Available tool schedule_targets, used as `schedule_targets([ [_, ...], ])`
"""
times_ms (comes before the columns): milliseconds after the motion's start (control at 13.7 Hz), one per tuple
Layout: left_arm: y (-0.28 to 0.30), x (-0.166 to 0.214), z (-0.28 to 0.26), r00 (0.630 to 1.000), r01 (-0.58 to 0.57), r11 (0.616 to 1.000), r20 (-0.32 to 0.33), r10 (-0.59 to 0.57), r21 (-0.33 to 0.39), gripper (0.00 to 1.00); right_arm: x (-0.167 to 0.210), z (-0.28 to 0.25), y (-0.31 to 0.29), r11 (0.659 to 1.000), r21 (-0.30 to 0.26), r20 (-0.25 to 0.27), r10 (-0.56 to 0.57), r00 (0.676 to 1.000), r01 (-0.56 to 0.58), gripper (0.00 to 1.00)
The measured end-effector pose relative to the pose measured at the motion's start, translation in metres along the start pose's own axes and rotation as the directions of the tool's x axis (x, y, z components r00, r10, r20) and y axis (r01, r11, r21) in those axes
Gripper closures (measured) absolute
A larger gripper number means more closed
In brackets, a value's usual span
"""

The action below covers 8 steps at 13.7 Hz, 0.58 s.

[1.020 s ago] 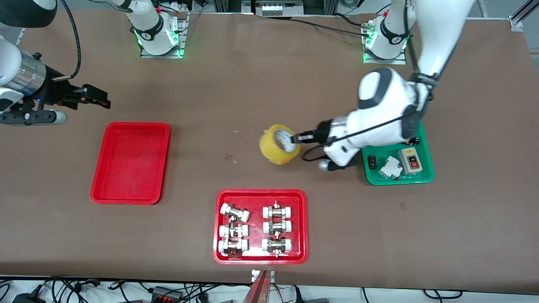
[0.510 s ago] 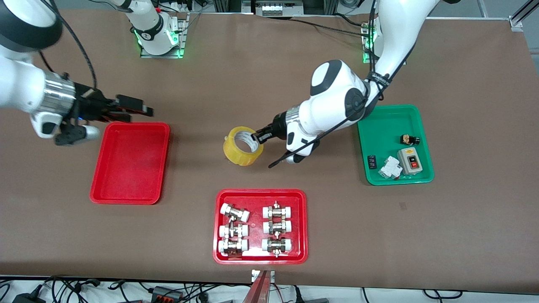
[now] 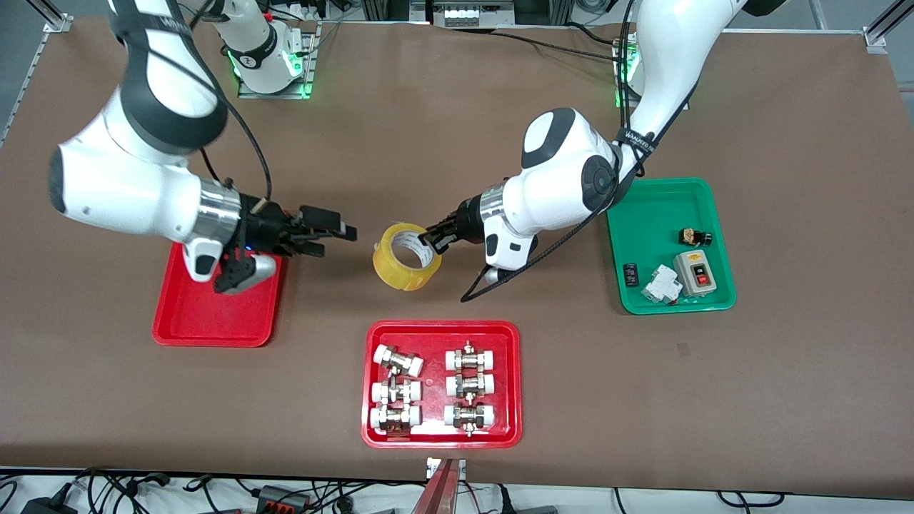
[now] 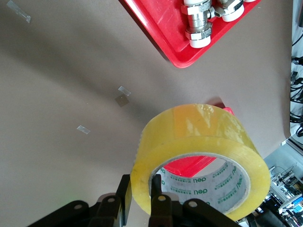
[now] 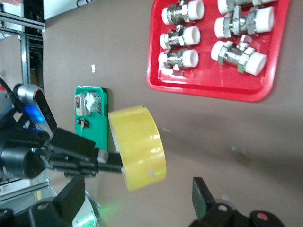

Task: Left arm passes tape to right arm into tray
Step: 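Carry the tape with the left gripper while the right gripper reaches toward it, then grasp the tape with the right gripper beside the left gripper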

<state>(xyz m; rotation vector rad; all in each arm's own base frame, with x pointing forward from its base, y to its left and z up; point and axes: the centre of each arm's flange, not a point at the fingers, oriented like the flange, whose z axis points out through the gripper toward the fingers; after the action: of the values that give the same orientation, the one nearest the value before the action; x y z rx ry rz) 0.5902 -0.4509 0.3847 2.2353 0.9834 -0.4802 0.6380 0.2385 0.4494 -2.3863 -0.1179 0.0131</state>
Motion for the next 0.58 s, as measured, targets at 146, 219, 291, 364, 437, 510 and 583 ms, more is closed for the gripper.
schedule_targets([
  [146,0.000,0.002,0.003,1.000,0.005,1.000,0.002,-0.005,0.000,0.79,0.007,0.017,0.003,1.000,0.001,-0.020,-0.001,1.000,0.001,0.00],
  [219,0.000,0.003,0.003,1.000,0.006,1.000,0.002,-0.006,-0.002,0.79,0.010,0.026,0.004,1.000,-0.004,-0.030,-0.008,1.000,0.007,0.00],
  [291,0.002,0.005,0.003,1.000,0.007,1.000,0.003,-0.007,-0.006,0.79,0.011,0.037,0.005,1.000,-0.009,-0.037,-0.009,0.999,0.009,0.00],
  [364,0.004,0.007,0.003,1.000,0.009,1.000,0.004,-0.009,-0.012,0.79,0.012,0.047,0.005,1.000,-0.005,-0.043,-0.006,0.999,0.006,0.00],
  [437,0.006,0.008,0.003,1.000,0.010,1.000,0.006,-0.010,-0.018,0.79,0.012,0.057,0.004,1.000,0.007,-0.048,0.001,0.999,0.000,0.00],
  [510,0.008,0.009,0.002,1.000,0.010,1.000,0.007,-0.010,-0.022,0.79,0.012,0.065,0.003,1.000,0.016,-0.048,0.004,0.999,-0.003,0.00],
  [583,0.009,0.010,0.002,1.000,0.011,1.000,0.007,-0.011,-0.025,0.79,0.011,0.070,0.003,1.000,0.019,-0.047,0.006,0.999,-0.005,0.00],
])
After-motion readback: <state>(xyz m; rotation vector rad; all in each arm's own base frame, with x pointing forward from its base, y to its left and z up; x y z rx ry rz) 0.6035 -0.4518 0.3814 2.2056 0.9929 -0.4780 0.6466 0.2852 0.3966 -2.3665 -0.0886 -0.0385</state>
